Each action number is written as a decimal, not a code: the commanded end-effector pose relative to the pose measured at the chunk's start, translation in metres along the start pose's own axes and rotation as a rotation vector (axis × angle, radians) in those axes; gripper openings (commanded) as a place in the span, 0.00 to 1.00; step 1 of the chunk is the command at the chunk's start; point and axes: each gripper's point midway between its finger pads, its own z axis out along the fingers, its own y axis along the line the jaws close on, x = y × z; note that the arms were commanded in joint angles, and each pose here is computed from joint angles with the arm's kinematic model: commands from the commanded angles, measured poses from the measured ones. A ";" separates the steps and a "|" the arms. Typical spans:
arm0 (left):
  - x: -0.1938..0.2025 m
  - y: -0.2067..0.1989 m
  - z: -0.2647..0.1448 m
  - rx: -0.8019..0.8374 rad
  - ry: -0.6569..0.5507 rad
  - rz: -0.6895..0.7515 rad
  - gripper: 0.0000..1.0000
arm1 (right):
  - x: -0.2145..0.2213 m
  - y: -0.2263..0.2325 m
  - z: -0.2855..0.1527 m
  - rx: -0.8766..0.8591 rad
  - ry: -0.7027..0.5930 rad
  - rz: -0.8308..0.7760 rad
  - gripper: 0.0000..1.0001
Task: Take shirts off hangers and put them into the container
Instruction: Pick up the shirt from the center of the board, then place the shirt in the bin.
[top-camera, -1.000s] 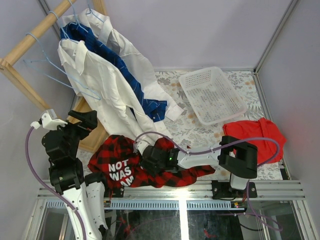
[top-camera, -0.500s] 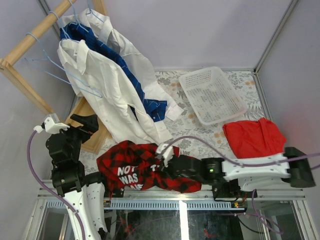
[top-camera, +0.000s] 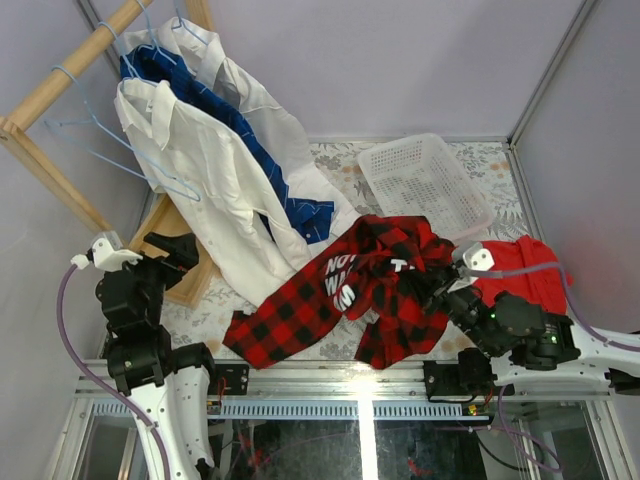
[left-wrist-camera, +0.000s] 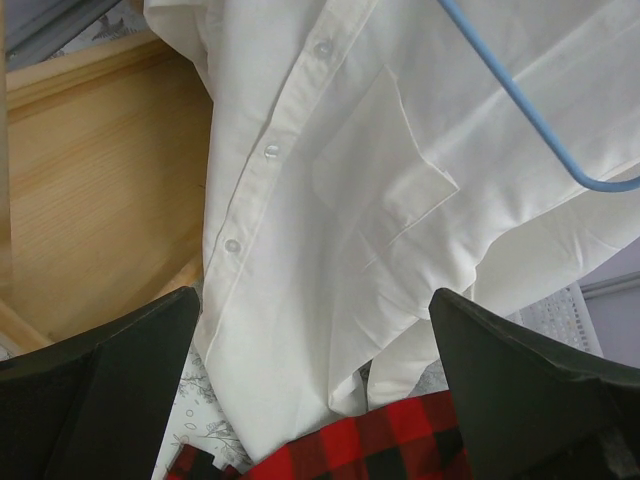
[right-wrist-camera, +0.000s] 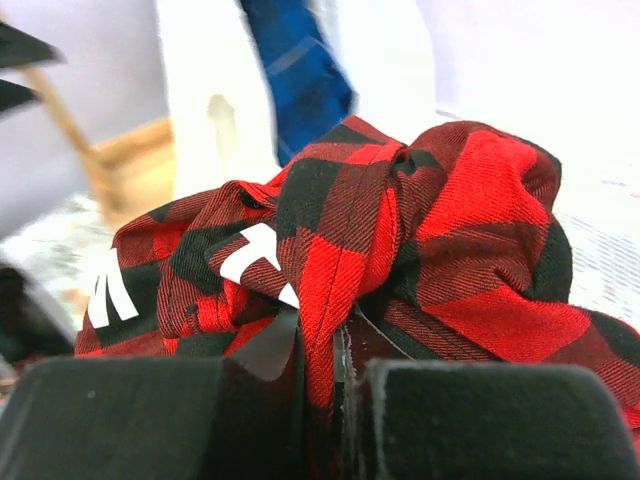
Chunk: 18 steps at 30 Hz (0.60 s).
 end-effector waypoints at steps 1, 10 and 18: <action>-0.001 -0.003 0.002 0.028 -0.014 0.038 1.00 | 0.028 -0.060 -0.008 0.353 0.094 -0.140 0.00; 0.009 0.003 0.006 0.025 0.006 0.050 1.00 | -0.033 -0.075 0.004 0.568 0.010 -0.342 0.00; 0.028 0.010 0.014 0.038 0.046 0.028 1.00 | -0.088 -0.148 0.079 0.710 0.069 -0.366 0.00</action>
